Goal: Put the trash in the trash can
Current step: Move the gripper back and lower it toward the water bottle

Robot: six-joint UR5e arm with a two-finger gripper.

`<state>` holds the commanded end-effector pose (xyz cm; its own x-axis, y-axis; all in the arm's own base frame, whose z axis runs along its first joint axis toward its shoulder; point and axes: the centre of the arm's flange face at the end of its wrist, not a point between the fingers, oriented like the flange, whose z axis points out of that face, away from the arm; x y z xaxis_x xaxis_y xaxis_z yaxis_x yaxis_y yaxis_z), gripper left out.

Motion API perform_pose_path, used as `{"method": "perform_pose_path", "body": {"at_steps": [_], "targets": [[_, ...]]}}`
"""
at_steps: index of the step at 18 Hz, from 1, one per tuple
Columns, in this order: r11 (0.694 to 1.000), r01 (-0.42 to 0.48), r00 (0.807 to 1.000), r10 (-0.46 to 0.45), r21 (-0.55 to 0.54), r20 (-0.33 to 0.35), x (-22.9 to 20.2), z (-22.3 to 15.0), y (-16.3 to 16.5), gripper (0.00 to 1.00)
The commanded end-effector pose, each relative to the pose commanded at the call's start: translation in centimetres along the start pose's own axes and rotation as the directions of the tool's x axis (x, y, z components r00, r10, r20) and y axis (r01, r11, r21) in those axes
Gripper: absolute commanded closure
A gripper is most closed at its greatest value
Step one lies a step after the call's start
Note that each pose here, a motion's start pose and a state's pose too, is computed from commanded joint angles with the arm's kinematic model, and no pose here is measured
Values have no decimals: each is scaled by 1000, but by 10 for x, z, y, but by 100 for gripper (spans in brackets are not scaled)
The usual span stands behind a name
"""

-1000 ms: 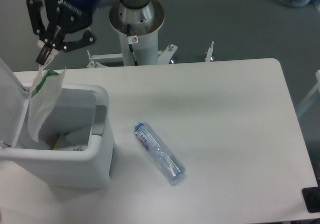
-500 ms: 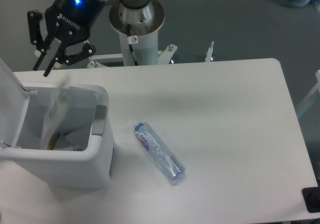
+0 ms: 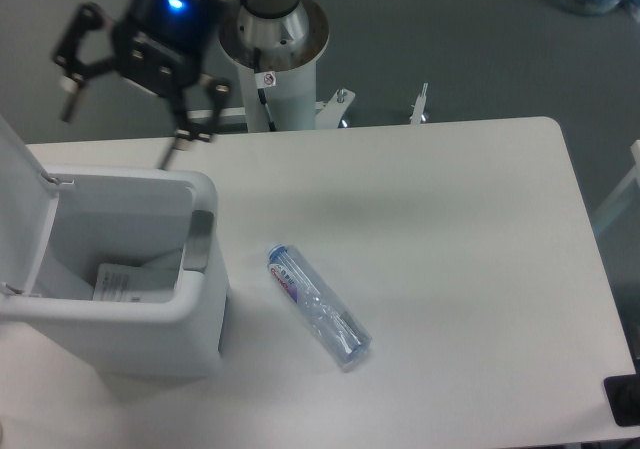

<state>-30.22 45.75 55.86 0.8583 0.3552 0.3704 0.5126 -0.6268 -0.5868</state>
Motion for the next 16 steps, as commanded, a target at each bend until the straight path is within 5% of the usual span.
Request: {"method": "perform_pose_path", "body": {"at_steps": [3,6,11,16], "targets": [[993,112,987,-105,-49,124,-54,18,0,0],[955,291,935,-270,-63,229,-110,33,7,0],[910,380,885,-306,-164,350,-183,94,23,0],[848,489,823,-371,-203,431,-209,139,38,0]]}}
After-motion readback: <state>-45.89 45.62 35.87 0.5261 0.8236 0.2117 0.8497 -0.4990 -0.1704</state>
